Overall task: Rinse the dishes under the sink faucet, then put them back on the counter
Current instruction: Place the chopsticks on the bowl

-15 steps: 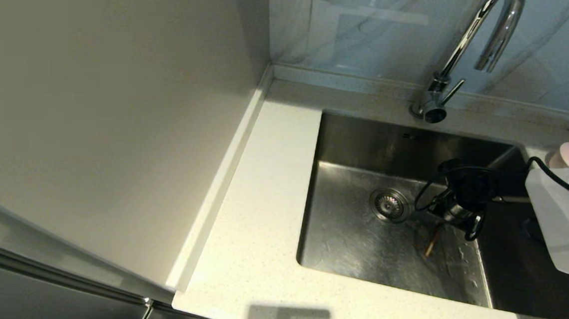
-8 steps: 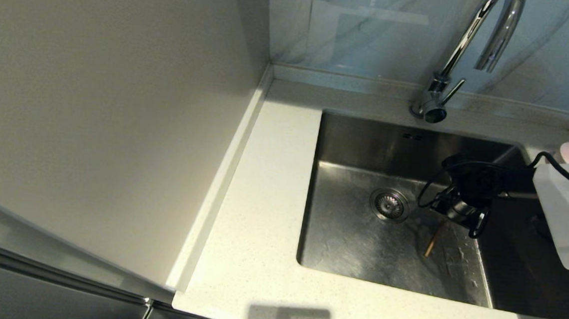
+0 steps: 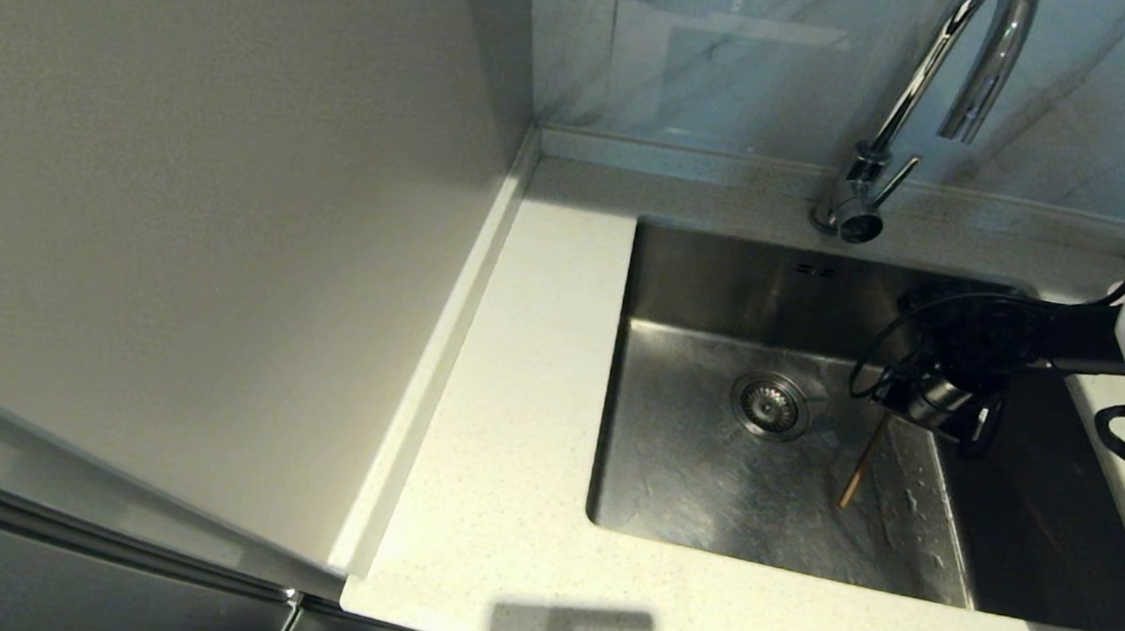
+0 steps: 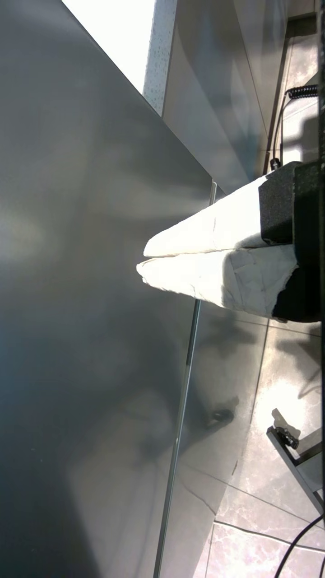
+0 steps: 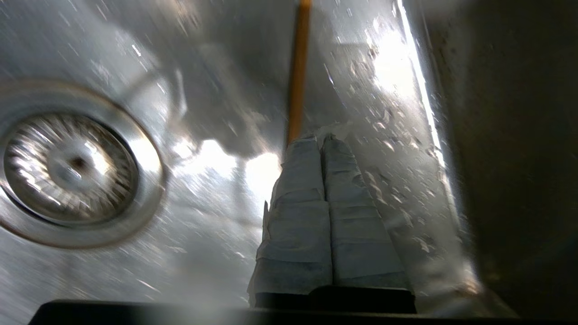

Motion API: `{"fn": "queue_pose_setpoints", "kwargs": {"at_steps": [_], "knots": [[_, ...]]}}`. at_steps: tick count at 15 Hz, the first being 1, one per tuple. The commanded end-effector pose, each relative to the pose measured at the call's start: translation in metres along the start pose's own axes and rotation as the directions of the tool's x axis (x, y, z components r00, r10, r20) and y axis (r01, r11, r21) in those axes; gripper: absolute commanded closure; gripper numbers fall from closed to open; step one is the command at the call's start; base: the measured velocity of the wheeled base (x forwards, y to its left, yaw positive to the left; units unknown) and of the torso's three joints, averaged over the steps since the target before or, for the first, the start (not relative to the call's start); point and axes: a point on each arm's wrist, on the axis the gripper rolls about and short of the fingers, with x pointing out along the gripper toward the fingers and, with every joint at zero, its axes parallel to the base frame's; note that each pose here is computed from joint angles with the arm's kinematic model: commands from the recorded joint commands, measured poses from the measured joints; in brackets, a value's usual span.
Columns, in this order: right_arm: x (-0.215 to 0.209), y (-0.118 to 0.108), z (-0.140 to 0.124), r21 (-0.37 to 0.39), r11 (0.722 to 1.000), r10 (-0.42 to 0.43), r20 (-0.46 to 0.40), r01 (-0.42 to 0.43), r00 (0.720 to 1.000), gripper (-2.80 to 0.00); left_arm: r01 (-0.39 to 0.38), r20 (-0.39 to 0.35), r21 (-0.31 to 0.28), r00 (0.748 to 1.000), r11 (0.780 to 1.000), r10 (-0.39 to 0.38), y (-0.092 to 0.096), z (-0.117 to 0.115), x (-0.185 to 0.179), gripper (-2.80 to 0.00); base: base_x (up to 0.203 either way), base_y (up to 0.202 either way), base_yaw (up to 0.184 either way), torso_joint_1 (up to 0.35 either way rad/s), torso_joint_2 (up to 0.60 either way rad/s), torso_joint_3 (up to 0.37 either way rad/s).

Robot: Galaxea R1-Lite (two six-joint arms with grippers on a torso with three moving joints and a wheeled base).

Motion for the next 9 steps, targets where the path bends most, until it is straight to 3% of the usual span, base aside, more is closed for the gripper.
{"fn": "queue_pose_setpoints", "kwargs": {"at_steps": [1, 2, 3, 4, 9], "knots": [[-0.003, -0.005, 0.004, -0.041, 0.999, -0.005, 0.01, 0.006, 1.0, 0.0, -0.001, 0.003, 0.0, 1.0, 1.0, 0.001, 0.0, 0.0, 0.0, 0.0, 0.0, 0.0, 0.0, 0.0, 0.0, 0.0], [-0.003, -0.006, 0.007, -0.047, 0.999, -0.007, 0.013, 0.007, 1.0, 0.0, -0.001, 0.003, 0.0, 1.0, 1.0, 0.001, 0.0, 0.0, 0.0, 0.0, 0.0, 0.0, 0.0, 0.0, 0.0, 0.0], [-0.004, -0.007, 0.007, -0.054, 0.999, -0.01, 0.007, 0.01, 1.0, -0.72, -0.001, 0.003, 0.0, 1.0, 1.0, 0.001, 0.0, 0.0, 0.0, 0.0, 0.0, 0.0, 0.0, 0.0, 0.0, 0.0], [-0.005, -0.008, 0.007, -0.061, 0.998, -0.014, -0.005, 0.014, 1.0, -2.8, -0.001, 0.003, 0.0, 1.0, 1.0, 0.001, 0.0, 0.0, 0.0, 0.0, 0.0, 0.0, 0.0, 0.0, 0.0, 0.0], [0.014, -0.003, 0.003, -0.066, 0.998, 0.009, -0.036, -0.011, 0.999, -2.8, -0.001, 0.003, 0.0, 1.0, 1.0, 0.001, 0.0, 0.0, 0.0, 0.0, 0.0, 0.0, 0.0, 0.0, 0.0, 0.0]]}}
